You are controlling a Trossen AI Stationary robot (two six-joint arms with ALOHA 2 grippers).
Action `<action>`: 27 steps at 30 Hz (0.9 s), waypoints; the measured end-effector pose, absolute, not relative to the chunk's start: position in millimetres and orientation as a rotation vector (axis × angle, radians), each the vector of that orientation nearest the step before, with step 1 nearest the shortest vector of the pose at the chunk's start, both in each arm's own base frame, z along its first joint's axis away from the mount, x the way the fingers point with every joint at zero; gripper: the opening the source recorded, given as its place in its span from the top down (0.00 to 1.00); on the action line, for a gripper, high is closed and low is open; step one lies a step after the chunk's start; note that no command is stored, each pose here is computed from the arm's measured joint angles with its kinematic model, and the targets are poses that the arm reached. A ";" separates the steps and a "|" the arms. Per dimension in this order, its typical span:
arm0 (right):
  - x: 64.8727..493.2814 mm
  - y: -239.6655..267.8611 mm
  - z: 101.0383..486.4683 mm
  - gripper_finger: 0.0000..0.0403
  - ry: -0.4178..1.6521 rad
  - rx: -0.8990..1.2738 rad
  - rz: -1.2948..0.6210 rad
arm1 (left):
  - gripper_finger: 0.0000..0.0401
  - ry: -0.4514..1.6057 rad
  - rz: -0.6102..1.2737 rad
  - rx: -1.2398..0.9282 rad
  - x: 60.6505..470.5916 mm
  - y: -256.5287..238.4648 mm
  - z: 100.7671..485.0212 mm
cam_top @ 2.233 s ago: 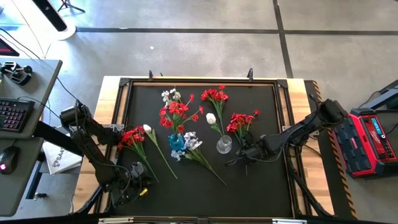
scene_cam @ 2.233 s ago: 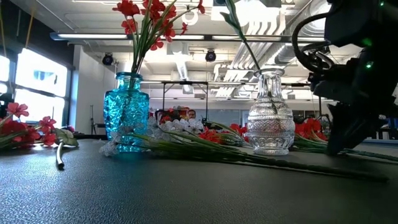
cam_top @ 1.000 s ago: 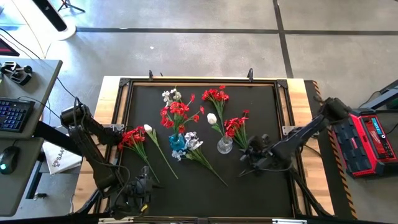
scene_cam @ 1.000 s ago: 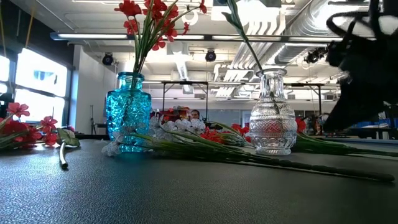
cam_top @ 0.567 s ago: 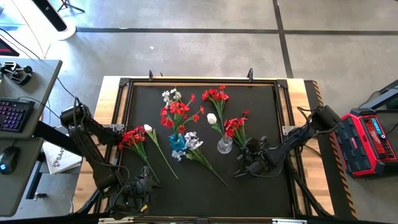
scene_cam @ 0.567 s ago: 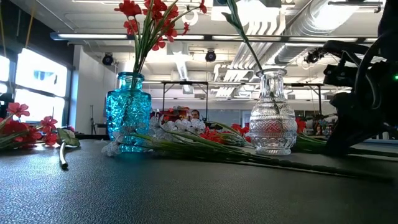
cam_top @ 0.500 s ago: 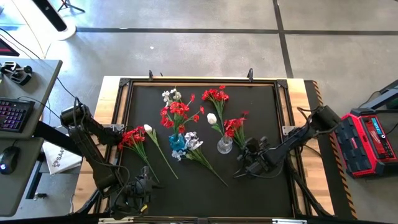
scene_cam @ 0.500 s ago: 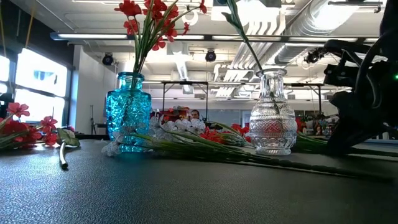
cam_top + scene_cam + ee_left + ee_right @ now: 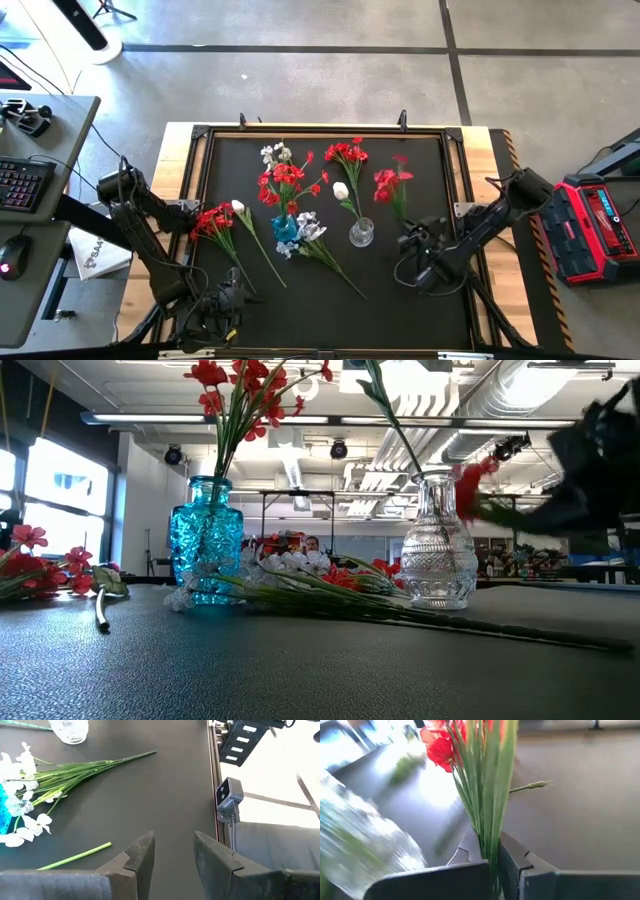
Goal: Sort flowers into vase by color
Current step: Put the red flowers into the blue vase
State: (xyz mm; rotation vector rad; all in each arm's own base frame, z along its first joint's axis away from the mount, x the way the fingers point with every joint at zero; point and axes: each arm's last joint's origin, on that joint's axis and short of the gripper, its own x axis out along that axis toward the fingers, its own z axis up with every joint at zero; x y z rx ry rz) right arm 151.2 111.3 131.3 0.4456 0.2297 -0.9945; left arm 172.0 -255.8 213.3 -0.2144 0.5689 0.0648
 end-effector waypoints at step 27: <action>243.1 242.9 316.9 1.00 0.183 -0.175 -0.383 | 0.70 0.125 -0.186 0.319 232.9 -251.0 264.6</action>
